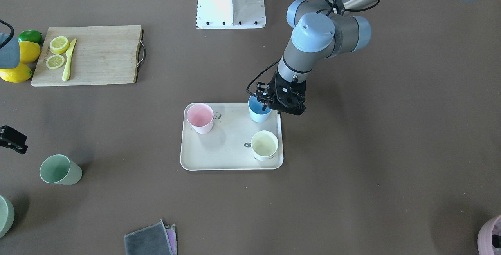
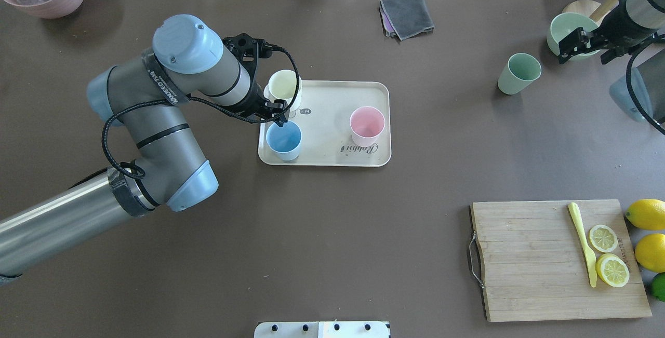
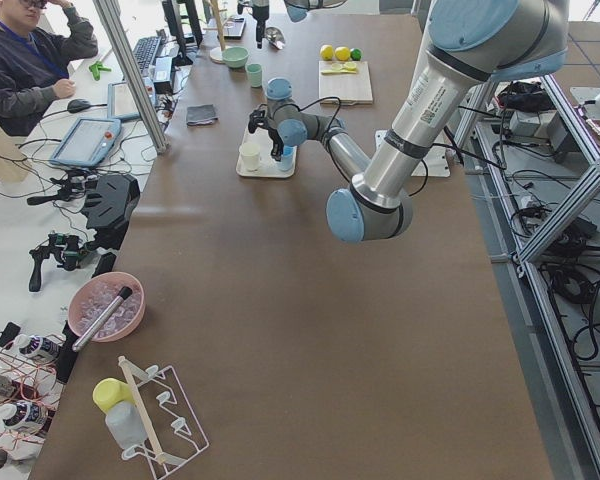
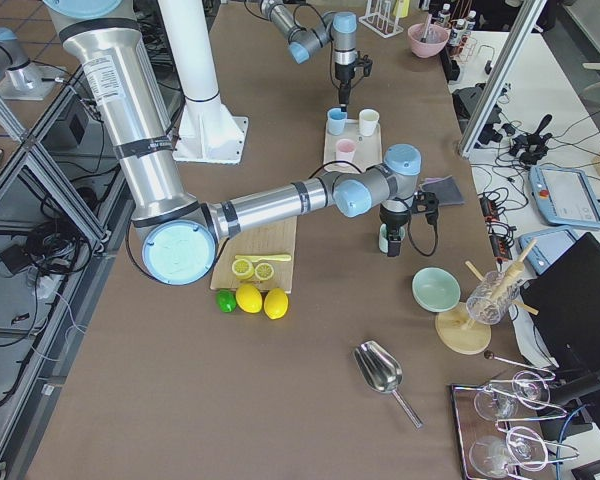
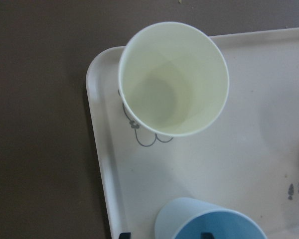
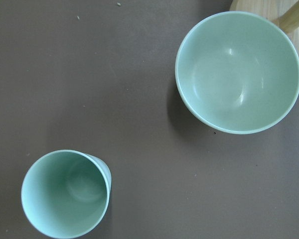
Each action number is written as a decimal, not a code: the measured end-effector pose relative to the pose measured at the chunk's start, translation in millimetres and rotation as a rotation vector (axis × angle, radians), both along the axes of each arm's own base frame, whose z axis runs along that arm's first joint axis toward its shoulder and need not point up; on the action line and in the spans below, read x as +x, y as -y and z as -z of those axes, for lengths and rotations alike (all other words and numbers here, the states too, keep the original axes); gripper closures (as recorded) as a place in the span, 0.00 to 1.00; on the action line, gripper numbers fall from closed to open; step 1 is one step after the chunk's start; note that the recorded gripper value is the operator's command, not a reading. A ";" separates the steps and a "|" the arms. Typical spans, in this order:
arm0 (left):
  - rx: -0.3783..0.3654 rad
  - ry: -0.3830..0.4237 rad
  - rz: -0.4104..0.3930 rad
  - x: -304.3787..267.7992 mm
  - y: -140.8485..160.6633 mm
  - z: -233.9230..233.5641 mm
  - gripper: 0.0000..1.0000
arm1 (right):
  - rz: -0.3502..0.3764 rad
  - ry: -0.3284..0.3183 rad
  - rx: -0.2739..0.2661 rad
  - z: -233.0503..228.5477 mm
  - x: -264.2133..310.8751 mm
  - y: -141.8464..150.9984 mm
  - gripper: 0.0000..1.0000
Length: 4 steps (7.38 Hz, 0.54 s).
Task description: Place all cups on tray
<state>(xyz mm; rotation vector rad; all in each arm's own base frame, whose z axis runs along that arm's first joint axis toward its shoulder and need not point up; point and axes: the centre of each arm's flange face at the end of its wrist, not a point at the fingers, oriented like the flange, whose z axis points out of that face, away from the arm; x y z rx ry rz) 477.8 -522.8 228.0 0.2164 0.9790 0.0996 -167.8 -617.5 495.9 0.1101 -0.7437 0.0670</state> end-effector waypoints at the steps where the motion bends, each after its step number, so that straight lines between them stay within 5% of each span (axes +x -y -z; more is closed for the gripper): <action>1: -0.017 -0.013 0.017 -38.8 19.7 4.0 0.03 | 0.002 -0.001 0.006 -8.3 -4.3 1.9 0.02; 4: 0.028 0.029 -0.021 -189.3 72.6 -52.4 0.03 | 0.015 0.000 0.027 -17.6 -22.8 6.9 0.13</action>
